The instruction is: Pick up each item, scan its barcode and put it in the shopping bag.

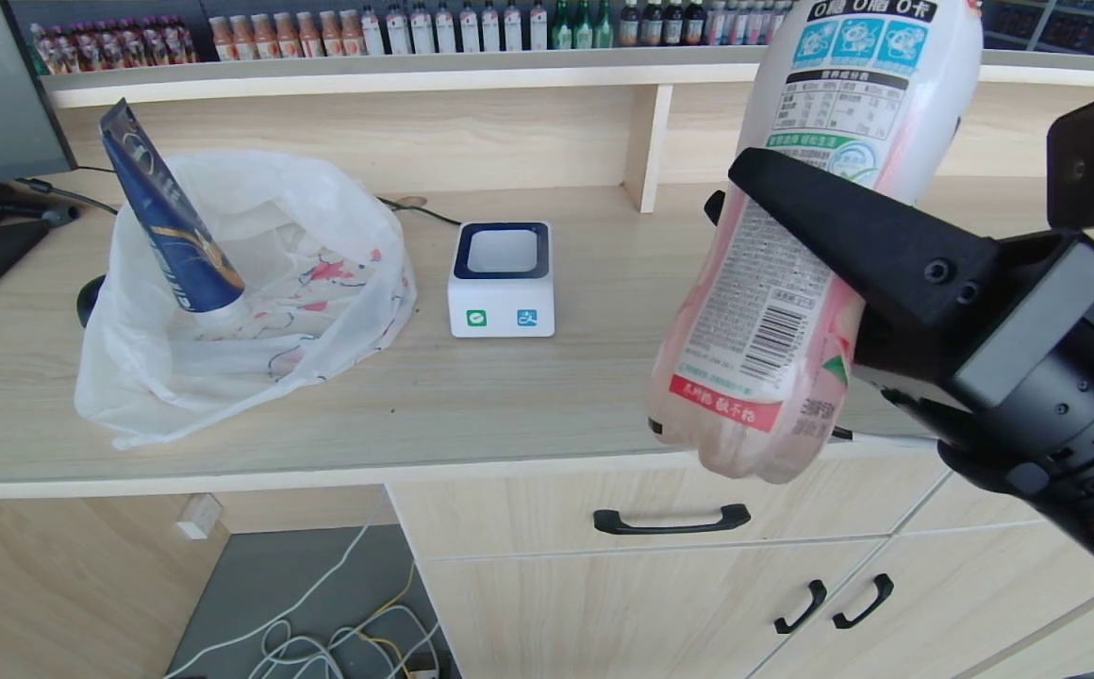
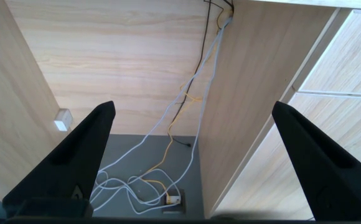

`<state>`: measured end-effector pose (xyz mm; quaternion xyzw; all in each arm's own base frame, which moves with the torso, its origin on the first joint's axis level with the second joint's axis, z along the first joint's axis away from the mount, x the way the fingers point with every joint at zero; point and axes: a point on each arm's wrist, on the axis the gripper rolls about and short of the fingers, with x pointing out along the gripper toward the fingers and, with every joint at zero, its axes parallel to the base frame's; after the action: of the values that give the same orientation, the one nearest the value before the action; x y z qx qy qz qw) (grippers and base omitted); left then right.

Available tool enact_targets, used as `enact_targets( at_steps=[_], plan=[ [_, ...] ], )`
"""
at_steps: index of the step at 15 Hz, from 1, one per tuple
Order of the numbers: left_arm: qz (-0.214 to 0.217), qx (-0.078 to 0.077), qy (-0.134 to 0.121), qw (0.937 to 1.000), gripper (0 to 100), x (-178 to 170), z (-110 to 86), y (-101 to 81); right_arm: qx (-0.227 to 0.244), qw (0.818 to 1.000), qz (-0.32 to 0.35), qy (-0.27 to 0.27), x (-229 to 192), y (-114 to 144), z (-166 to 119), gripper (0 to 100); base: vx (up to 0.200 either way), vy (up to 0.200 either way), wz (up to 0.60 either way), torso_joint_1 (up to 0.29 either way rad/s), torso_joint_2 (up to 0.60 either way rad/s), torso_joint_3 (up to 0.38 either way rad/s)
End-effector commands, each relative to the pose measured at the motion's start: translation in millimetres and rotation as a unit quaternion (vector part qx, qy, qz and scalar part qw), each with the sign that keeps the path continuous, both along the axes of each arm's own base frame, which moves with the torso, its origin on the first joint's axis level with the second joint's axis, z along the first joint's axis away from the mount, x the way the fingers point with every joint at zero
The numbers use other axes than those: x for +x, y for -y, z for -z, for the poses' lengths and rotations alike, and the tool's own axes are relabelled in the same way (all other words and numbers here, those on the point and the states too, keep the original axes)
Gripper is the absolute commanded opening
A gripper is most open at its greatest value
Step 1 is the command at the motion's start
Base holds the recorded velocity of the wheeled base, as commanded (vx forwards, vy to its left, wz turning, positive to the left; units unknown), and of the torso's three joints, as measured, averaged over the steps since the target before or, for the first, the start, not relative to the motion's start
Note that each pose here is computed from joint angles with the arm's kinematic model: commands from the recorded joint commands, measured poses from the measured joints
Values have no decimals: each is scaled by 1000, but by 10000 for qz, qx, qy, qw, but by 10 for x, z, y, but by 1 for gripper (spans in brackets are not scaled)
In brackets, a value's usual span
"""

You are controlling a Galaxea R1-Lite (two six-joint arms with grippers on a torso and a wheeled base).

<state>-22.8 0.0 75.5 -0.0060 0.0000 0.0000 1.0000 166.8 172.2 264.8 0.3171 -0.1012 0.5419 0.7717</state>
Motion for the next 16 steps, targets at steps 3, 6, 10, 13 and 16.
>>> enact_targets(
  at_steps=[3, 6, 10, 13, 16],
  plan=[
    [-8, -2, -8, 10000, 100, 1, 0, 0, 17, 10000, -42, 54, -22, 12, -25, 0, 0, 0, 0, 0, 0, 0],
    [0, -2, -8, 10000, 100, 1, 0, 0, 12, 10000, -42, 48, -23, 13, -21, 0, 0, 0, 0, 0, 0, 0],
    [0, -2, 0, 10000, 100, 0, 0, 0, 23, 10000, -42, 59, -22, 12, -29, 0, 0, 0, 0, 0, 0, 0],
    [-8, -2, -8, 10000, 100, 1, 0, 0, 14, 10000, -49, 57, -19, 9, -25, 0, 0, 0, 0, 0, 0, 0],
    [0, -2, -8, 10000, 100, 1, 0, 0, 37, 9999, -73, 127, -15, 2, -56, 0, 0, 0, 0, 0, 0, 0]
  ],
)
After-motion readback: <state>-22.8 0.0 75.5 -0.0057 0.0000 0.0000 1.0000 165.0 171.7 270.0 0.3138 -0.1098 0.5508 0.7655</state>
